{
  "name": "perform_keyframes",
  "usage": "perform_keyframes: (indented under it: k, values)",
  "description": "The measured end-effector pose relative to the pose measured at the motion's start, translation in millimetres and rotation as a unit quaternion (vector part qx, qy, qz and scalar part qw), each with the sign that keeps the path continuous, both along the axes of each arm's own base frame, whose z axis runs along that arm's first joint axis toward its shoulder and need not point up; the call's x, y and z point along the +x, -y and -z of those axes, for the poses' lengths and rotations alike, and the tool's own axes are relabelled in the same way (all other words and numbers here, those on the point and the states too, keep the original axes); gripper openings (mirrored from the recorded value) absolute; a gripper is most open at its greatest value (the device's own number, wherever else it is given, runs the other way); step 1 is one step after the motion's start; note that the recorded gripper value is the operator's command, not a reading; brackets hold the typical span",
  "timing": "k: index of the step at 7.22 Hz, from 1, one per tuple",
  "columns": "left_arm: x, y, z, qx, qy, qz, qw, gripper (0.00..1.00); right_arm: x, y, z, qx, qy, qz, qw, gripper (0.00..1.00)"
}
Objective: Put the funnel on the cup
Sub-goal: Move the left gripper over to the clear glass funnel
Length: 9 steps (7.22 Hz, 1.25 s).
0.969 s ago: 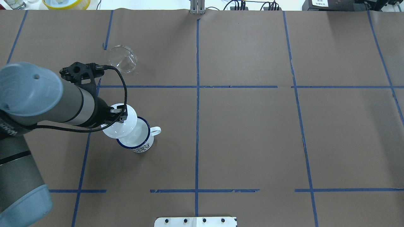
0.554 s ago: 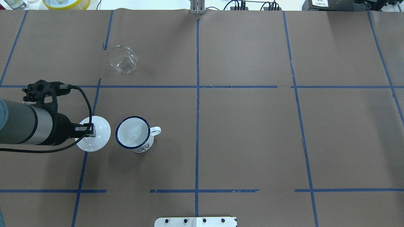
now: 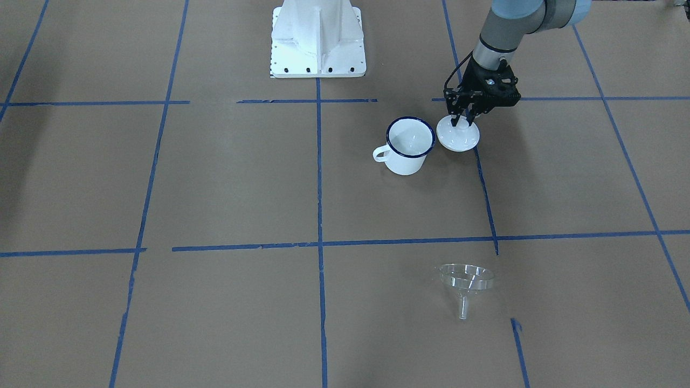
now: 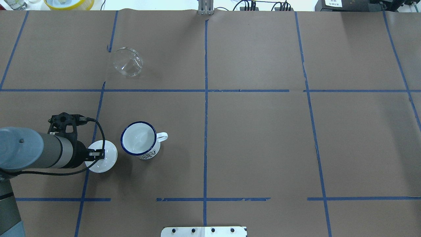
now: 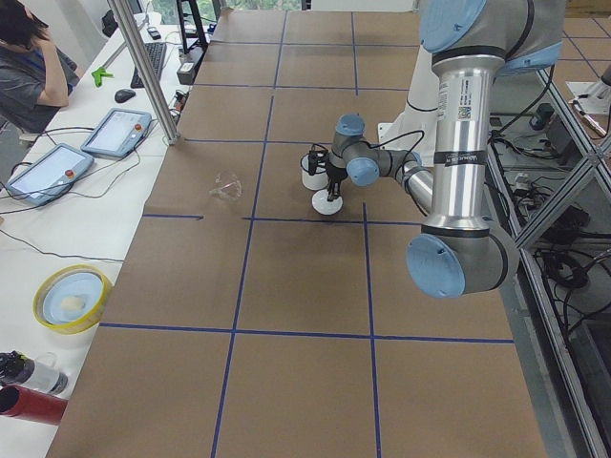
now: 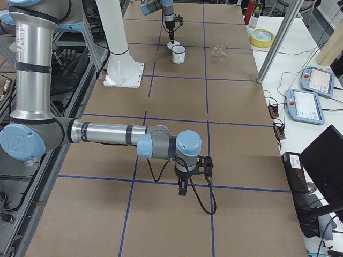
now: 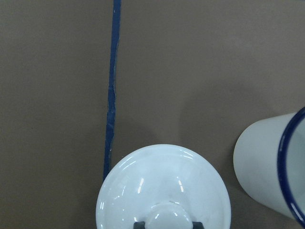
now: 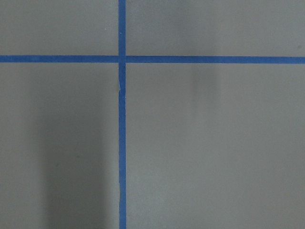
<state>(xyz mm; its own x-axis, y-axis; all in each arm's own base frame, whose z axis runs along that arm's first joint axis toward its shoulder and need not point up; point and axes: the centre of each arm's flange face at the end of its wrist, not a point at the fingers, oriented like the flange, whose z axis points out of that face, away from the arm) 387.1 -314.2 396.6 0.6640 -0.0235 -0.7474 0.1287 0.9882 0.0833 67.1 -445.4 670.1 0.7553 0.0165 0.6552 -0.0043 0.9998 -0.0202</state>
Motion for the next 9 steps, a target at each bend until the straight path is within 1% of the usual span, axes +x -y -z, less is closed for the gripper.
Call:
perform_keyframes:
  k: [1, 2, 5, 6, 7, 8, 9]
  values:
    - [7, -3, -5, 0.001, -0.002, -0.002, 1.0000, 0.54, 0, 0, 0, 0.000, 0.000, 0.000, 1.0000, 1.00]
    - [10, -4, -6, 0.002, -0.005, -0.004, 1.0000, 1.00, 0, 0, 0, 0.000, 0.000, 0.000, 1.0000, 1.00]
    - [8, -3, -3, 0.004, -0.010, -0.004, 0.9999, 1.00, 0, 0, 0, 0.000, 0.000, 0.000, 1.0000, 1.00]
    - [2, 0, 2, 0.006, -0.014, 0.001, 0.9999, 1.00, 0, 0, 0, 0.000, 0.000, 0.000, 1.0000, 1.00]
    - [-12, 11, 15, 0.012, -0.026, 0.017, 0.9994, 1.00, 0, 0, 0, 0.000, 0.000, 0.000, 1.0000, 1.00]
    - [-35, 41, 37, 0.020, -0.047, 0.058, 0.9970, 1.00, 0, 0, 0, 0.000, 0.000, 0.000, 1.0000, 1.00]
    - [-56, 74, 63, 0.015, -0.076, 0.115, 0.9903, 1.00, 0, 0, 0, 0.000, 0.000, 0.000, 1.0000, 1.00]
